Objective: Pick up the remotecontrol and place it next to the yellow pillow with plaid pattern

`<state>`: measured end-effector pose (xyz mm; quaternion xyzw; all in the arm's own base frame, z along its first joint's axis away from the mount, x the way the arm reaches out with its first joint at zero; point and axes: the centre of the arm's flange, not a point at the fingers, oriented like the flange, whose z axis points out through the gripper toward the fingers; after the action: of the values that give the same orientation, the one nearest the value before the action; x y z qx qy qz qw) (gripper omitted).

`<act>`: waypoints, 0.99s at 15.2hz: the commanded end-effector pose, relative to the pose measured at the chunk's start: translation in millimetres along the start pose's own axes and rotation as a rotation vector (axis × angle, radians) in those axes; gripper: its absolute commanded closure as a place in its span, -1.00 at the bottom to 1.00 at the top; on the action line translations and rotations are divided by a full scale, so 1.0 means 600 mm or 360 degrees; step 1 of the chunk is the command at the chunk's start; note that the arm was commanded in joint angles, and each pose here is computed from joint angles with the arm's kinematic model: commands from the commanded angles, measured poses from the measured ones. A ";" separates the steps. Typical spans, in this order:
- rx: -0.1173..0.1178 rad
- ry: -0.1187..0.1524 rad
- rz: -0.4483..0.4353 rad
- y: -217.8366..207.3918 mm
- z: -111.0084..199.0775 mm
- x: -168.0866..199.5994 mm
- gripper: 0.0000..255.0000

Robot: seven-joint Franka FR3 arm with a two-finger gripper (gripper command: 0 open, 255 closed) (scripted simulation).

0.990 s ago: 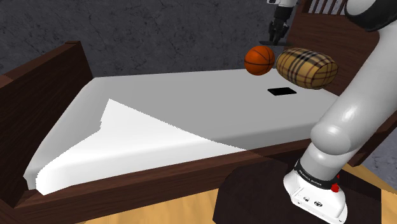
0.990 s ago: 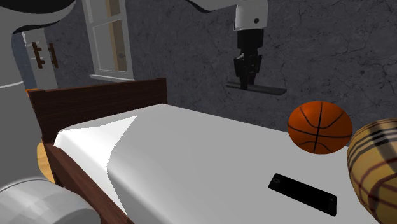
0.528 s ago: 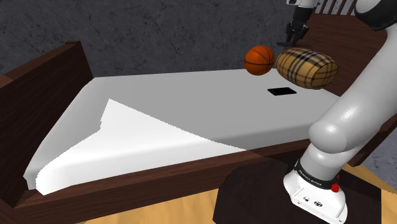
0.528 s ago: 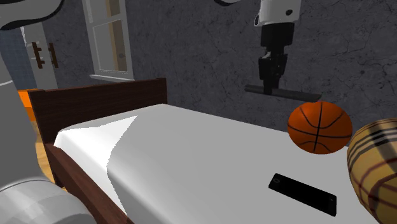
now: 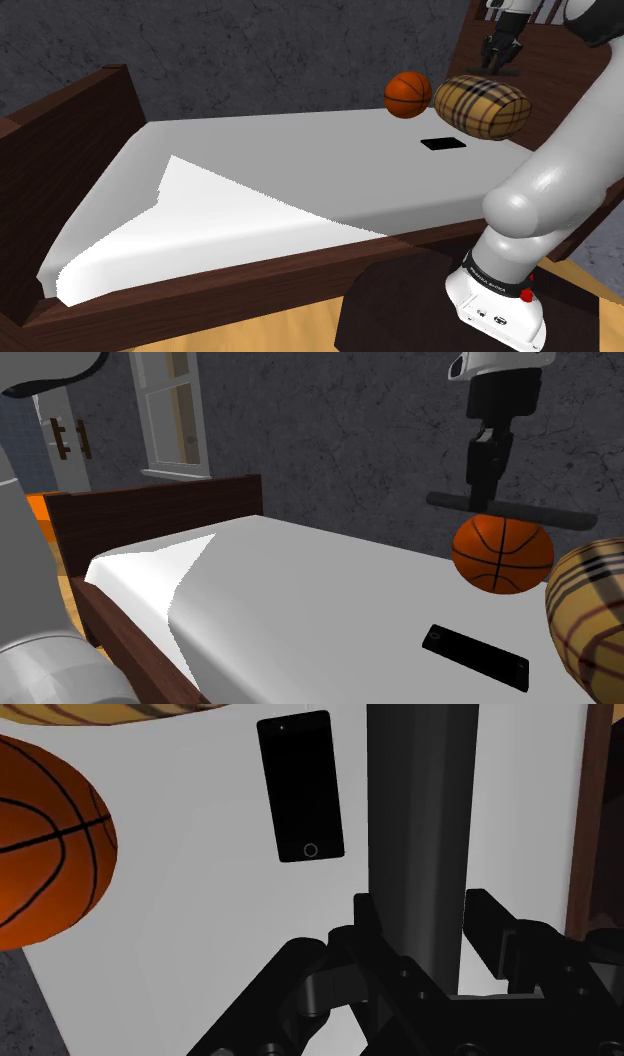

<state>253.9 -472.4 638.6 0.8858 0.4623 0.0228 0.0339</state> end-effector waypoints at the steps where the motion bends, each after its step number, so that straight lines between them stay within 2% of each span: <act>1: 0.0000 0.0000 -0.0002 -0.017 0.001 -0.045 1.00; 6: 0.0000 0.0000 -0.0002 -0.059 -0.004 -0.157 1.00; 15: 0.0000 0.0000 -0.0002 -0.066 0.075 -0.157 1.00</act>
<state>170.5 -528.8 594.4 0.8854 0.4630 0.0228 0.0336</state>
